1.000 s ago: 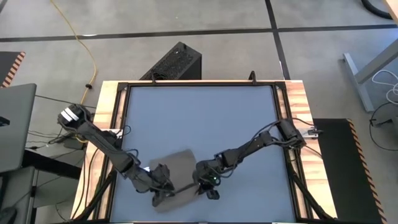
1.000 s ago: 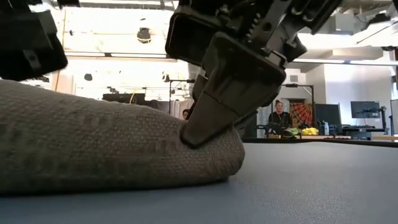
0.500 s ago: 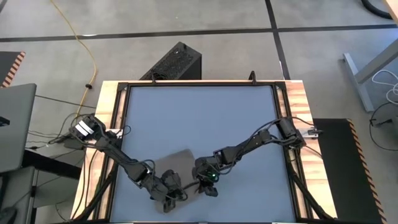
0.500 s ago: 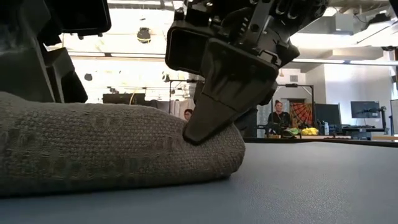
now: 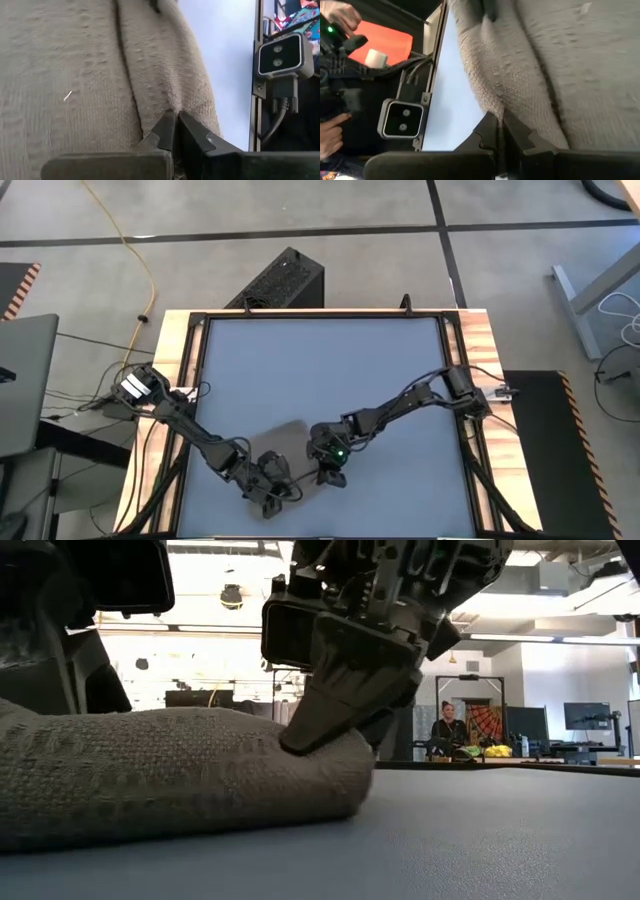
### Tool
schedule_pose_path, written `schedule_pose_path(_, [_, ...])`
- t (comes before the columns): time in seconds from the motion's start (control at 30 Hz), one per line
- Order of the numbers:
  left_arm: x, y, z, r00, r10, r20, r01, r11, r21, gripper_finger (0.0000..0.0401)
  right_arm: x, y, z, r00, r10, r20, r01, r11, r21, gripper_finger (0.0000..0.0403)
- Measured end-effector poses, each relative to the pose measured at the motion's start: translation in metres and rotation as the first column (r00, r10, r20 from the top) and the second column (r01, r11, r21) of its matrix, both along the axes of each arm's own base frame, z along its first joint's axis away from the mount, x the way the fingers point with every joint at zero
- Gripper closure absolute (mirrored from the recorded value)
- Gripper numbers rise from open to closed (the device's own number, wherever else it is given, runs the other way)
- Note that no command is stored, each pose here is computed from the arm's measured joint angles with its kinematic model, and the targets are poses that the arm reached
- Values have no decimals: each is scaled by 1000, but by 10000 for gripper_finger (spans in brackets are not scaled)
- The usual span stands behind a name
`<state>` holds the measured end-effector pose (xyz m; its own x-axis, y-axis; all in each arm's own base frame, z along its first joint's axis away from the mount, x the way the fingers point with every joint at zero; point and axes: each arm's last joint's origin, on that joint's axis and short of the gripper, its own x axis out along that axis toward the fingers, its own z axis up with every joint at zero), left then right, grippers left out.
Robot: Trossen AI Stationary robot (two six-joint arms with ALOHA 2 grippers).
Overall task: Roll towel into tight, uniform cylinder
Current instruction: Roll the gray towel
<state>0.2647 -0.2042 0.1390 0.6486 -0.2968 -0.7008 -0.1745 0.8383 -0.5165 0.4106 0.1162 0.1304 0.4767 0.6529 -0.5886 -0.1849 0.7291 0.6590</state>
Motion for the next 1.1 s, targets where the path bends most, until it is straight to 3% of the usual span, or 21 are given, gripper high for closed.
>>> schedule_pose_path(0.5, [-6, 5, -7, 995, -12, -98, 16, 999, 48, 401, 12, -27, 6, 994, -97, 52, 94, 994, 50, 370])
schedule_pose_path(0.73, [-6, 6, -7, 994, -12, -106, 18, 998, 52, 401, 15, -34, 6, 985, -138, 102, 141, 990, -21, 370])
schedule_pose_path(1.1, [-6, 11, -9, 991, -2, -136, 12, 997, 71, 401, 18, -32, 10, 958, -27, 284, 69, 988, -140, 336])
